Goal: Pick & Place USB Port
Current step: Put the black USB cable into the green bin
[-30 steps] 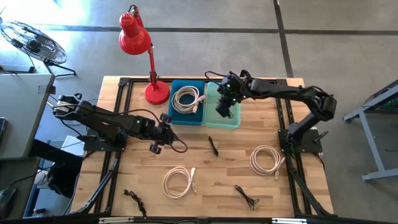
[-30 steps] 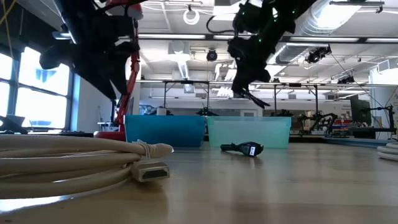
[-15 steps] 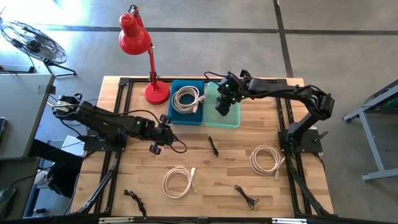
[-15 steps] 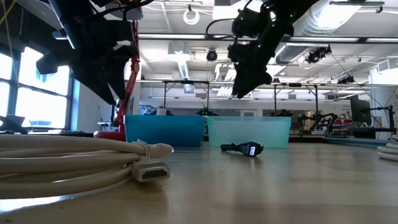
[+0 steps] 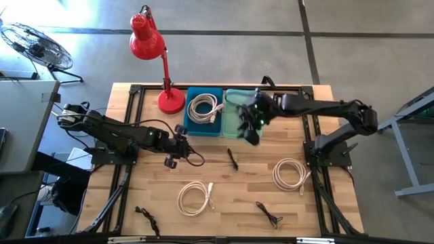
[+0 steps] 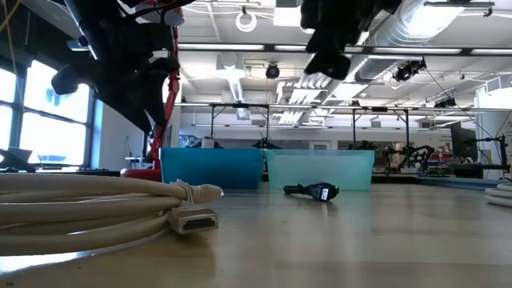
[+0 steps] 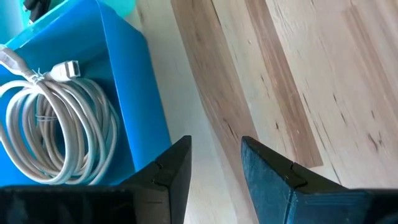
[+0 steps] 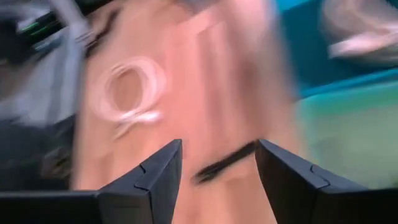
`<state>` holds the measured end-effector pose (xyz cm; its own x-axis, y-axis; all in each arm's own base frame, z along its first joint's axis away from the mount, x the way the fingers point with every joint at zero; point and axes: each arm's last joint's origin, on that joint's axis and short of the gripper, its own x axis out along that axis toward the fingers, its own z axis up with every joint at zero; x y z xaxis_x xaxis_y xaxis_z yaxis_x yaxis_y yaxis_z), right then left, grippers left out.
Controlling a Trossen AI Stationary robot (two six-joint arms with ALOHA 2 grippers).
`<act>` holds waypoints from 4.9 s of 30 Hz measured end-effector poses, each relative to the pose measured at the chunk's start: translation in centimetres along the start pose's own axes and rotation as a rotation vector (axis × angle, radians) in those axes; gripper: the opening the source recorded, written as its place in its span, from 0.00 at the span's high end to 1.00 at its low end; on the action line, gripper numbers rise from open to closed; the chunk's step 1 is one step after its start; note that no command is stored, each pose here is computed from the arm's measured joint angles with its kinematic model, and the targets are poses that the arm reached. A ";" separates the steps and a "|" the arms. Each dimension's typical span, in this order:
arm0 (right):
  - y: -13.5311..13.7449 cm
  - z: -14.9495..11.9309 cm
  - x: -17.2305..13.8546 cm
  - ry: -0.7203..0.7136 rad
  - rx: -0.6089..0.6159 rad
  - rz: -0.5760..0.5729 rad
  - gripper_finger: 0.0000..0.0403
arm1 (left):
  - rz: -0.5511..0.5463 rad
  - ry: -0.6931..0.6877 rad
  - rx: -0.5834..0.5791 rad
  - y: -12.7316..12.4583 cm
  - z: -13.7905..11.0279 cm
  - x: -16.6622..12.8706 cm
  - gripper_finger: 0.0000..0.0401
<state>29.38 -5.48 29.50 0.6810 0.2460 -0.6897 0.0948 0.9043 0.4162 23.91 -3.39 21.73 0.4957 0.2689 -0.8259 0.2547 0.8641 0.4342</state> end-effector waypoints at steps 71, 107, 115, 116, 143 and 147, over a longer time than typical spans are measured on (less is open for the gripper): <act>17.3 -21.8 16.7 0.708 0.384 -0.461 0.93 | -0.205 -0.141 -0.169 -0.4 1.1 -0.1 0.66; 3.0 5.3 -6.9 -0.016 0.046 -0.522 0.93 | -0.188 -0.049 -0.184 -2.1 -2.0 2.3 0.66; -4.5 5.0 -5.3 0.038 0.152 -0.466 0.93 | -0.163 -0.041 -0.155 -2.1 -2.1 2.4 0.66; -5.3 4.7 -4.7 0.054 0.164 -0.459 0.93 | -0.160 -0.042 -0.145 -2.1 -2.1 2.4 0.66; -12.9 -0.5 4.4 0.148 0.236 -0.464 0.67 | -0.114 -0.059 -0.093 -1.9 -1.9 2.4 0.66; -12.3 0.3 4.4 0.127 0.199 -0.477 0.53 | -0.114 -0.059 -0.093 -1.9 -1.9 2.4 0.66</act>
<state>31.42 -15.58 21.49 0.4363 -0.1250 -0.8911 0.5171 0.8453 0.1346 23.06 -3.59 18.26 0.5166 0.1437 -0.8441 0.2353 0.9241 0.3013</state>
